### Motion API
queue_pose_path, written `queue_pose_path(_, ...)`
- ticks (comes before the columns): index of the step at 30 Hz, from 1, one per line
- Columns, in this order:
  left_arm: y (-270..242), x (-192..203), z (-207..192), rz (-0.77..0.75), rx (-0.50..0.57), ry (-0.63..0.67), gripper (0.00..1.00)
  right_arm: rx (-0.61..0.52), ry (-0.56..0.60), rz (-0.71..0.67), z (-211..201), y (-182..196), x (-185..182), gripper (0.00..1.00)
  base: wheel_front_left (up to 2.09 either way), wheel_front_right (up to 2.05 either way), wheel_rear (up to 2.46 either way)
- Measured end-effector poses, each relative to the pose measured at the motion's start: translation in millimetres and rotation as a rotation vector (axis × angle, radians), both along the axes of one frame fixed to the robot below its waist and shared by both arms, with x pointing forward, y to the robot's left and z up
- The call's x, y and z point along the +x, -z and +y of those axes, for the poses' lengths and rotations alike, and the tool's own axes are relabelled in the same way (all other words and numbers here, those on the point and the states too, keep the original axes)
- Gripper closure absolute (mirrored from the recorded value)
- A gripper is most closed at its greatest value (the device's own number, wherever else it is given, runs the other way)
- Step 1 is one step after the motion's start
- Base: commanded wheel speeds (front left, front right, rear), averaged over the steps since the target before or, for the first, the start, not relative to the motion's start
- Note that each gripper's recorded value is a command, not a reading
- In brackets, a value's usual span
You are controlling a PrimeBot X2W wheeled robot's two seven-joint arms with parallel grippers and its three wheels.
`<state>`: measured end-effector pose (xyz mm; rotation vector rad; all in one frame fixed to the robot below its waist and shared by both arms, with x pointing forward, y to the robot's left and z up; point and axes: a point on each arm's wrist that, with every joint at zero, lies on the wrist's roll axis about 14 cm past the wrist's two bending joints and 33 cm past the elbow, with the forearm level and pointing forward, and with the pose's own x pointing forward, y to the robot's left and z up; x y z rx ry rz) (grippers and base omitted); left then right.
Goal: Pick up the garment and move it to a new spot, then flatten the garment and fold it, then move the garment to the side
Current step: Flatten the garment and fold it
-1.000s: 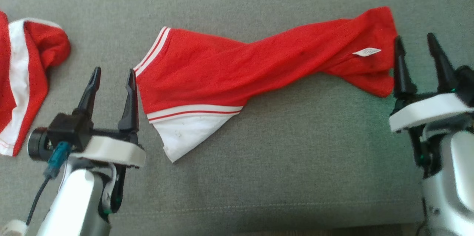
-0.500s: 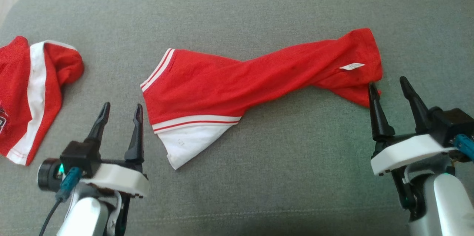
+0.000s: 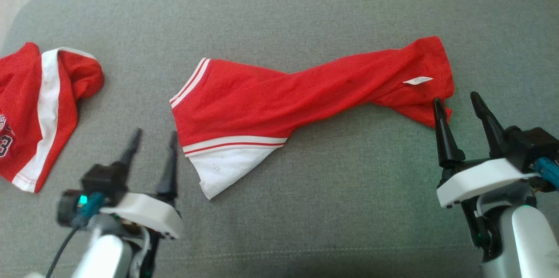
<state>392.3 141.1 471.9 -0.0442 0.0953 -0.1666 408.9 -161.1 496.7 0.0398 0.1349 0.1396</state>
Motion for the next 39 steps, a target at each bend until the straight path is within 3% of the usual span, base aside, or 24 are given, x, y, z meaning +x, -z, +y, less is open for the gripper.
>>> queue_pose_path(11, 99.4, -33.3, -35.7, 0.456, -0.122, 0.118, 0.0, 0.022, 0.007, 0.049, -0.5, 16.4, 0.9, 0.0, 0.0, 0.0, 0.0)
queue_pose_path(18, 104.9, -21.2, -45.7, 0.49, -0.17, 0.163, 0.0, 0.024, 0.022, 0.063, -4.7, 21.3, 0.4, 0.0, 0.0, 0.0, 0.0)
queue_pose_path(20, 105.2, -18.3, -49.0, 0.498, -0.187, 0.178, 0.74, 0.023, 0.027, 0.065, -6.2, 22.1, 0.4, 0.0, 0.0, 0.0, 0.0)
queue_pose_path(21, 105.4, -17.2, -49.8, 0.498, -0.186, 0.182, 1.0, 0.023, 0.029, 0.066, -6.8, 22.4, 0.3, 0.0, 0.0, 0.0, 0.0)
queue_pose_path(28, 88.2, -7.6, -51.5, 0.384, -0.19, 0.196, 1.0, 0.034, 0.037, 0.061, -8.0, 20.6, 0.2, 0.0, 0.0, 0.0, 0.0)
queue_pose_path(39, 0.7, -5.9, -63.6, 0.124, -0.144, 0.303, 1.0, 0.044, 0.04, 0.04, -7.8, 13.6, 2.8, 0.0, 0.0, 0.0, 0.0)
